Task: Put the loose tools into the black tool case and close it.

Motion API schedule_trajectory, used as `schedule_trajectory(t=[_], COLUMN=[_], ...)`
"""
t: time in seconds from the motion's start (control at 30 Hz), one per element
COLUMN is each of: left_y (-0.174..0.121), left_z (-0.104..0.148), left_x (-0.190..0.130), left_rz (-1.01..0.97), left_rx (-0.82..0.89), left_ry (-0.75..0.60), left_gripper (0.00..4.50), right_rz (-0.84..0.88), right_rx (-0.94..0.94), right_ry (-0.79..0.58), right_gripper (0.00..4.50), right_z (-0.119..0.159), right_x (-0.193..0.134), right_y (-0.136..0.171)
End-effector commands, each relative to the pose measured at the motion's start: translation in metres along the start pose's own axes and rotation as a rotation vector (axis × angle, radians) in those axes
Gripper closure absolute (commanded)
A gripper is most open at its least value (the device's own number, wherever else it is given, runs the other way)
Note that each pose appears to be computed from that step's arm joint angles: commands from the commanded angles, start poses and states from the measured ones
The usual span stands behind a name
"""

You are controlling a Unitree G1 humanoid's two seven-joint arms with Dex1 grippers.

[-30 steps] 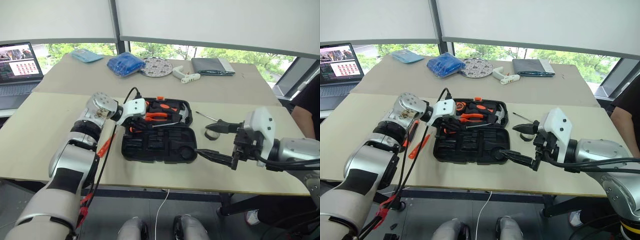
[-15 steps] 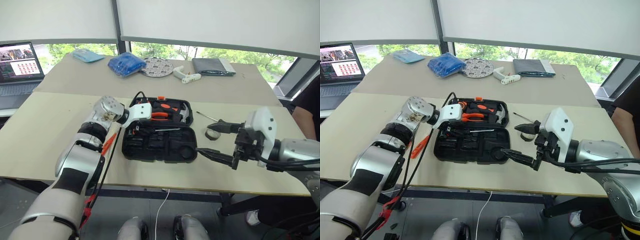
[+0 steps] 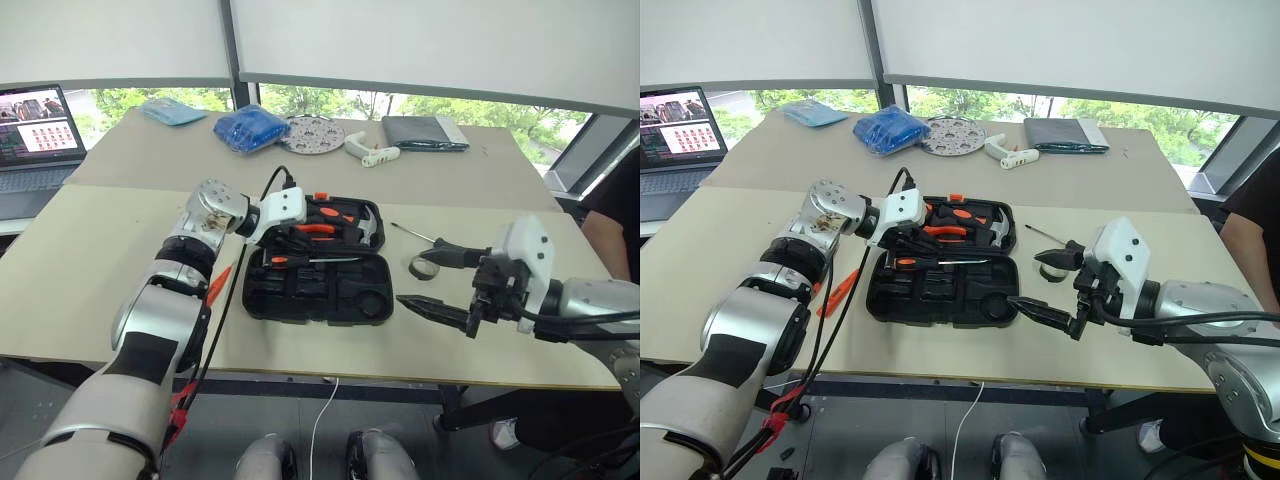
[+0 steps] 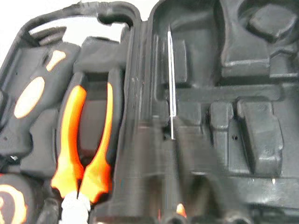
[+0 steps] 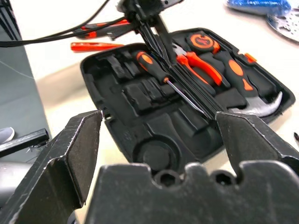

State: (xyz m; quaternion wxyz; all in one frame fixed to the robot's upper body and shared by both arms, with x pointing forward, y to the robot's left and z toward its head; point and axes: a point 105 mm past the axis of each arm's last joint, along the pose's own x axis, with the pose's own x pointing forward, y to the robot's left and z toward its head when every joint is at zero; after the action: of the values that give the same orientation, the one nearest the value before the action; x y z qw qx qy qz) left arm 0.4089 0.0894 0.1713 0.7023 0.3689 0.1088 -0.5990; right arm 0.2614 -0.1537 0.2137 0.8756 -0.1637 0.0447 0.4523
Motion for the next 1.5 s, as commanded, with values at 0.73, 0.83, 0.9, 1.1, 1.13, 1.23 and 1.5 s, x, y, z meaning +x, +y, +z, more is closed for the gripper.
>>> schedule_trajectory(t=[0.73,0.83,0.9,1.1,1.13,1.23,1.5], left_y=[-0.004,-0.019,-0.030,-0.046,-0.047,-0.053,-0.062], left_z=[0.032,0.035,0.037,0.044,0.044,0.043,0.025], left_x=[-0.061,-0.072,-0.077,-0.088,-0.090,-0.093,-0.108], left_rz=[0.012,0.024,-0.005,0.006,0.014,0.021,0.056], left_rx=[-0.097,-0.084,-0.112,-0.148,-0.149,-0.160,-0.181], left_ry=[-0.322,-0.364,-0.385,-0.398,-0.396,-0.382,-0.301], left_gripper=[2.36,1.29,0.65,0.09,0.09,0.00,0.00], right_rz=[-0.410,-0.411,-0.384,-0.296,-0.290,-0.306,-0.337], right_rx=[-0.044,-0.060,-0.062,-0.046,-0.038,-0.014,-0.010], right_ry=[0.288,0.401,0.463,0.528,0.528,0.509,0.483], right_gripper=[0.00,0.00,0.00,0.00,0.00,0.52,3.12], right_z=[-0.053,-0.073,-0.085,-0.106,-0.107,-0.111,-0.110], right_x=[-0.018,-0.011,-0.005,0.017,0.021,0.027,0.020], right_y=[-0.147,-0.166,-0.173,-0.174,-0.174,-0.175,-0.181])
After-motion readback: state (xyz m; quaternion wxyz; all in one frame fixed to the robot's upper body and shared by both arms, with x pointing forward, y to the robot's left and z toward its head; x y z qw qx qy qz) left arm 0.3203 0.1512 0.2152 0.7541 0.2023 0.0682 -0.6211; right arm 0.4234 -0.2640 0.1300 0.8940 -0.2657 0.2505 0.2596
